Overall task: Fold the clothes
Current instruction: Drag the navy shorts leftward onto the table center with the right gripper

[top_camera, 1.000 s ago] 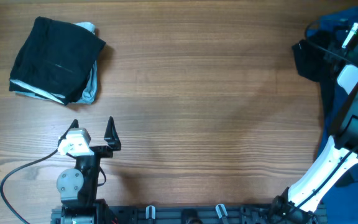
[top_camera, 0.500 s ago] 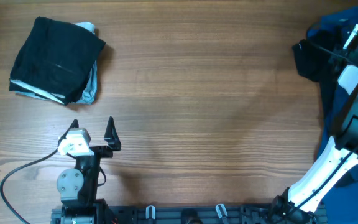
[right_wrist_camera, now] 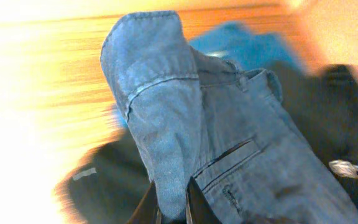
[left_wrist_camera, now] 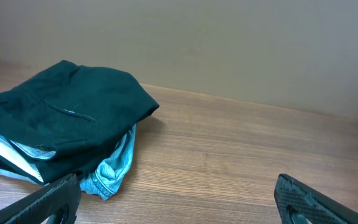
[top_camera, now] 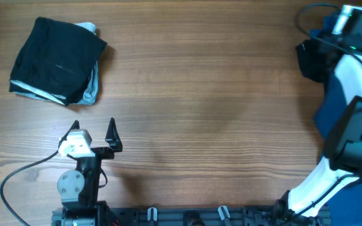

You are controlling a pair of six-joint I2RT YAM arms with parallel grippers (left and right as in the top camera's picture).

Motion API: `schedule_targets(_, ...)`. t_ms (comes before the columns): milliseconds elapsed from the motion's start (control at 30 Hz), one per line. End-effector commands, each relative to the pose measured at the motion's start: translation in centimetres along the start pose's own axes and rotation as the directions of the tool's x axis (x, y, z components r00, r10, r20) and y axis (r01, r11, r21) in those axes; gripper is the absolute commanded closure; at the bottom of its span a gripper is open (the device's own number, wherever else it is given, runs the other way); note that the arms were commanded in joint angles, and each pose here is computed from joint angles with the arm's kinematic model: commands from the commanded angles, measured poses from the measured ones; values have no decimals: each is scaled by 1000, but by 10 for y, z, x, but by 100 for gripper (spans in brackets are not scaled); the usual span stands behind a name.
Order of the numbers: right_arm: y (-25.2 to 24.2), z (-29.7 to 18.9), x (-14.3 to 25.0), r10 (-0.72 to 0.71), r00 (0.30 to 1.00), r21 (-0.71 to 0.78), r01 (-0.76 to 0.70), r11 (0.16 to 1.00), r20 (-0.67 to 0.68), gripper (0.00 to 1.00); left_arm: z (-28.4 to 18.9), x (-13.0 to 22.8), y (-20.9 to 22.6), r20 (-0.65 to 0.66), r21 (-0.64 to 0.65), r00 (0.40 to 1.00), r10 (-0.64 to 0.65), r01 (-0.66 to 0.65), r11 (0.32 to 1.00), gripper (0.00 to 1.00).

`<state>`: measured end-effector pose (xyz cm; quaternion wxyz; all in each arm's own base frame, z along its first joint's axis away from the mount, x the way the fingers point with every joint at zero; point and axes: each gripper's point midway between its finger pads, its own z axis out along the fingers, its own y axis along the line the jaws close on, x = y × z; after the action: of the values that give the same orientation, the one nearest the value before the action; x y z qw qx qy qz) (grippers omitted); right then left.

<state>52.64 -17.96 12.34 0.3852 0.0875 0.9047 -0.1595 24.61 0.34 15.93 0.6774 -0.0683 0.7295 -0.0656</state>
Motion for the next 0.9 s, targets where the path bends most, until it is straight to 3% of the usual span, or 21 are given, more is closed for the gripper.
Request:
schedule_targets(0, 116, -40, -15, -87, 995, -313, 94, 945, 38, 88, 0, 2, 1, 1, -4, 1000, -1, 1, 1000, 0)
schedule_targets(100, 232, -88, 15, -80, 994, -579, 21, 815, -76, 84, 0, 2, 1, 1, -4, 1000, -1, 1, 1000, 0)
schedule_targets(200, 322, -137, 50, -133, 982, -691, 4, 723, -134, 84, 0, 2, 1, 1, -4, 1000, -1, 1, 1000, 0)
schedule_targets(267, 393, -181, 78, -233, 970, -773, 92, 627, -74, 84, 0, 2, 1, 1, -4, 1000, -1, 1, 1000, 0)
schedule_targets(367, 462, -239, 104, -285, 957, -827, 193, 527, 42, 83, 0, 2, 1, 1, -4, 1000, -1, 1, 1000, 0)
schedule_targets(500, 480, -259, 115, -311, 946, -808, 257, 530, 97, 78, 0, 2, 1, 1, -4, 1000, -1, 1, 1000, 0)
schedule_targets(567, 483, -265, 117, -320, 942, -841, 250, 480, 98, 55, 0, 2, 1, 1, -4, 1000, -1, 1, 1000, 0)
schedule_targets(633, 481, -279, 111, -347, 925, -878, 291, 379, 157, 35, 0, 2, 1, 1, -4, 1000, -1, 1, 1000, 0)
schedule_targets(767, 417, -270, 69, -307, 947, -845, 241, 477, 96, 29, 0, 2, 1, 1, -4, 1000, -1, 1, 1000, 0)
schedule_targets(867, 322, -235, 41, -240, 970, -757, 120, 642, -49, 28, 0, 2, 1, 1, -4, 1000, -1, 1, 1000, 0)
